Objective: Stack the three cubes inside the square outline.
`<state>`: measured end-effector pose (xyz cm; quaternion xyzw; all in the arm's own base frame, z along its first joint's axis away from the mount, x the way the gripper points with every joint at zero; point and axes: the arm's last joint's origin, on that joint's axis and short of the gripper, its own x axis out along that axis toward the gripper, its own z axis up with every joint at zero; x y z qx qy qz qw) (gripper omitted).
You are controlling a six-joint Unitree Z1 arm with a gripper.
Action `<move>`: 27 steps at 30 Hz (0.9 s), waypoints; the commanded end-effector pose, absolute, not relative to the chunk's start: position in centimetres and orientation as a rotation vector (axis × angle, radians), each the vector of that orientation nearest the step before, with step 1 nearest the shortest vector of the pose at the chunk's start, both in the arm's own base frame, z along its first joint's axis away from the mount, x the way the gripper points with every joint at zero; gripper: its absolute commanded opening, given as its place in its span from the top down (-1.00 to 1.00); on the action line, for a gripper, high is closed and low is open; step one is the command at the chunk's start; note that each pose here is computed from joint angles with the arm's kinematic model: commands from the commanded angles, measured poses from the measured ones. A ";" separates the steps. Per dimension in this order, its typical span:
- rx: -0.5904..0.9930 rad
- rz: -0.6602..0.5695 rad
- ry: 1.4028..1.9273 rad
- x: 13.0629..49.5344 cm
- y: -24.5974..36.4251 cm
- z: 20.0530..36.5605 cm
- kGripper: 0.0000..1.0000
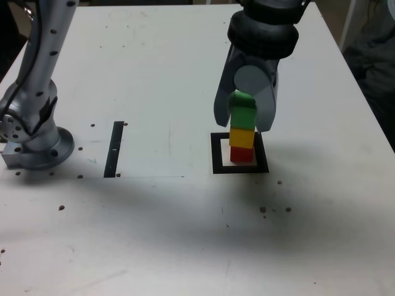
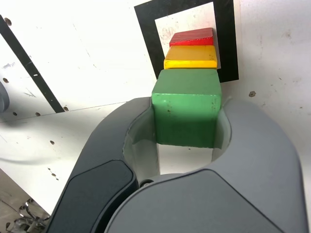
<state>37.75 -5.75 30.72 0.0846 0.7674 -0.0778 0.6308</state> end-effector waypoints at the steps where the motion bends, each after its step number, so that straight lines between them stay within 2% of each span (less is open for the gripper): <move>1: 0.193 -0.178 1.774 37.7 -5.6 30.5 -0.91; 3: 0.193 -0.178 1.776 37.7 -5.6 30.4 -0.99; 14: 0.195 -0.176 1.772 37.5 -5.6 30.6 -0.99; 20: 0.213 -0.158 1.741 36.4 -5.3 32.1 -0.99; 27: 0.226 -0.117 1.710 33.2 -4.7 34.3 -0.99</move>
